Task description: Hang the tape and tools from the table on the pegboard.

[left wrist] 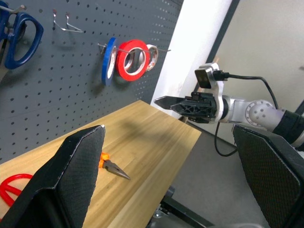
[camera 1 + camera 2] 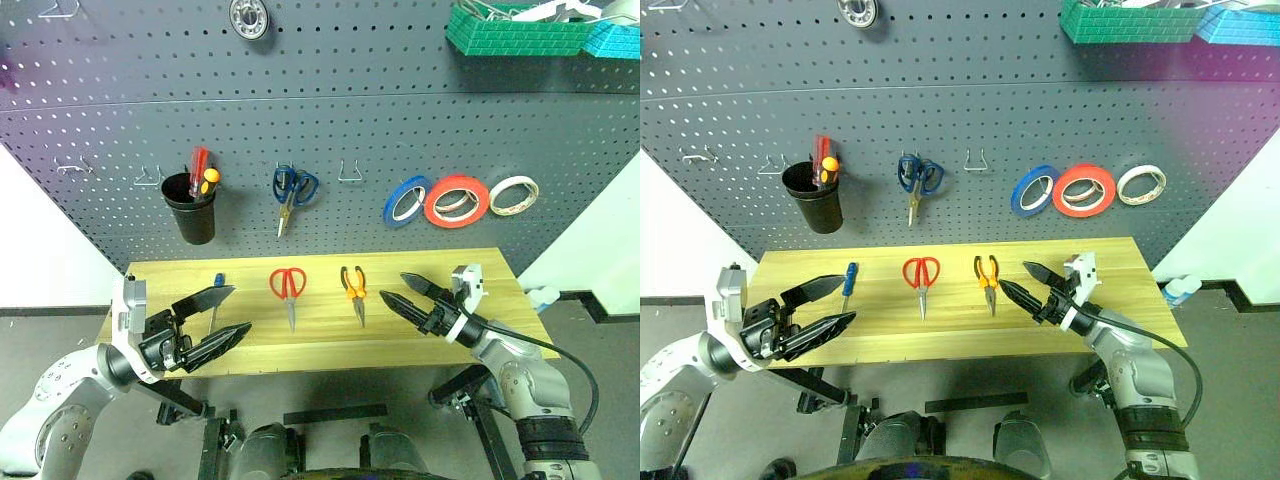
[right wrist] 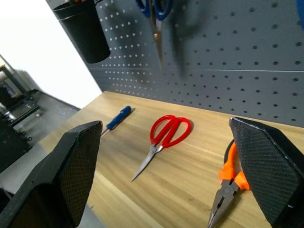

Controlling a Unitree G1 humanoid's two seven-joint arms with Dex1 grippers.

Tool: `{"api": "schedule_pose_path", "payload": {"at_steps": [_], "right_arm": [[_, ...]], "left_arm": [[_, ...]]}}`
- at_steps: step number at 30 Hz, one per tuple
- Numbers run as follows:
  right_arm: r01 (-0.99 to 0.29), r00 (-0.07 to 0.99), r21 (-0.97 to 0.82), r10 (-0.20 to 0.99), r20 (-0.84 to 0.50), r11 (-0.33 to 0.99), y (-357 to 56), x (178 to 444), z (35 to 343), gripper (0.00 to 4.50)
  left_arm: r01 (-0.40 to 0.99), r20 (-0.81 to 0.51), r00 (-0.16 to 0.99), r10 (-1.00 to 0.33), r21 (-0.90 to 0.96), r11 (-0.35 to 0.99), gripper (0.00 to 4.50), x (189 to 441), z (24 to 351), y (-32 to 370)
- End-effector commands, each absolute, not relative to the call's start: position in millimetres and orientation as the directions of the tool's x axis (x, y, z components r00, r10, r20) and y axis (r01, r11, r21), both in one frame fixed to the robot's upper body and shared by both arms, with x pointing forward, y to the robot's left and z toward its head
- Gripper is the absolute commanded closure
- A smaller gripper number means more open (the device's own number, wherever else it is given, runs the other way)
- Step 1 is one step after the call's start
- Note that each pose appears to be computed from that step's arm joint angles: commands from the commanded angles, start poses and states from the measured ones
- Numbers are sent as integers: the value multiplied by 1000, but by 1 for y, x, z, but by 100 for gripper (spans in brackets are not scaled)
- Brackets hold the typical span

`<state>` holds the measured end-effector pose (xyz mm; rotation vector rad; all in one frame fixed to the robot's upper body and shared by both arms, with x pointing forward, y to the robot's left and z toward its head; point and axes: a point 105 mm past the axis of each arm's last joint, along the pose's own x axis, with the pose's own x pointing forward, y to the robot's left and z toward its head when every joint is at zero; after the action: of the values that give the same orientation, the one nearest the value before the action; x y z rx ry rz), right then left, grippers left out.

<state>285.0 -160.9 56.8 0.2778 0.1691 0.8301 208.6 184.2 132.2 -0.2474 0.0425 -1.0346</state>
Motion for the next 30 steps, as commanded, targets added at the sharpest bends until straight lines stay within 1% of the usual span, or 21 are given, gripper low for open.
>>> {"api": "schedule_pose_path", "payload": {"at_steps": [1, 3, 9, 14, 19, 23, 26, 30], "right_arm": [[-720, 659, 276, 752, -14, 637, -167, 290, 65, 2], [-736, 644, 263, 765, -12, 624, -165, 289, 67, 2], [-720, 660, 275, 751, -14, 637, -164, 289, 58, 2], [-729, 647, 294, 762, 3, 618, -152, 287, 56, 2], [-728, 650, 292, 760, 3, 621, -151, 289, 55, 2], [-728, 650, 302, 760, 18, 615, -144, 291, 62, 2], [-710, 675, 332, 735, 66, 621, -144, 298, 78, 2], [-741, 639, 274, 769, 7, 613, -142, 293, 77, 2]], "left_arm": [[860, 96, 499, -861, -176, 479, 0, 211, 143, 185], [858, 103, 504, -857, -174, 484, 0, 212, 144, 184], [853, 103, 512, -853, -176, 490, 0, 212, 143, 183], [854, 100, 510, -854, -176, 489, 0, 212, 142, 182], [856, 103, 506, -856, -176, 485, 0, 212, 144, 181], [854, 99, 510, -854, -173, 490, 0, 213, 145, 182], [848, 85, 519, -850, -174, 500, 0, 214, 144, 182], [841, 81, 530, -844, -177, 511, 0, 216, 144, 182]]}}
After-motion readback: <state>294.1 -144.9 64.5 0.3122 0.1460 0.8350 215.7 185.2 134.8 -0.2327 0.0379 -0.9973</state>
